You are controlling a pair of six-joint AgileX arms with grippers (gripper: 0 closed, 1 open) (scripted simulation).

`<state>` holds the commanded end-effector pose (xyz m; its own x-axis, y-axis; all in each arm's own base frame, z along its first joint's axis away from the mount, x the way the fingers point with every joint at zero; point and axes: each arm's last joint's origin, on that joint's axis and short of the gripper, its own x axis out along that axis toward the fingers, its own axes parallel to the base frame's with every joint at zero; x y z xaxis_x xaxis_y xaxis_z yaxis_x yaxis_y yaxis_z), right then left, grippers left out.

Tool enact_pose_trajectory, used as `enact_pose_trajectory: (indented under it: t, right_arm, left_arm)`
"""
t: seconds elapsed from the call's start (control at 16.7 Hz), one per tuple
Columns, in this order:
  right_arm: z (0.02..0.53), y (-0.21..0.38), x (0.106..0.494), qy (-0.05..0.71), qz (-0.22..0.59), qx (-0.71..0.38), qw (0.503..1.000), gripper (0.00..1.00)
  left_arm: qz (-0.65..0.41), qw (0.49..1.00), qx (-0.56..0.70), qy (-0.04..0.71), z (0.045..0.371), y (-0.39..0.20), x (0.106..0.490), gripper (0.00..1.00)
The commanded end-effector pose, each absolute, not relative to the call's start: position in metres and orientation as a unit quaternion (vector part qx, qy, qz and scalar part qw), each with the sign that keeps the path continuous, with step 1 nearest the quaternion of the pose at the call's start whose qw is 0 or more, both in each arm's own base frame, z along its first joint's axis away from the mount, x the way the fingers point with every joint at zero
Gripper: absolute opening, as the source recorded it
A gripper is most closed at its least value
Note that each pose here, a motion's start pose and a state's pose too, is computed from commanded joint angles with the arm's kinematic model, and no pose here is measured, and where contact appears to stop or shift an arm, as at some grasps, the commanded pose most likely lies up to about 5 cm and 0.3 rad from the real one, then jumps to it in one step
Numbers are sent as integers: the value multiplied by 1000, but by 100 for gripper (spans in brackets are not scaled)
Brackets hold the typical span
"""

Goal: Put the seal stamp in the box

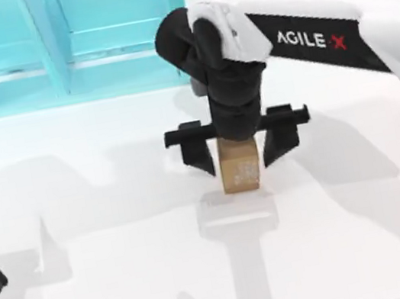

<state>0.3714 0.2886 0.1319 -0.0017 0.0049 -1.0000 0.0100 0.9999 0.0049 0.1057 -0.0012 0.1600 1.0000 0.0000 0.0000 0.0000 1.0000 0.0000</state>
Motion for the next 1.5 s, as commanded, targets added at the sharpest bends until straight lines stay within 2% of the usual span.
enact_pose_trajectory:
  t: [0.42,1.08,1.5]
  right_arm:
    - [132,289,371,708,-2,5,706,2]
    - [135,288,373,708,-5,7,706,0]
    - [211,290,375,709,-6,7,705,0]
  left_arm:
    - [0,1000,0,0,160,-1,106,100]
    - [0,1000,0,0,160,-1,106,100]
    - [0,1000,0,0,160,-1,106,100]
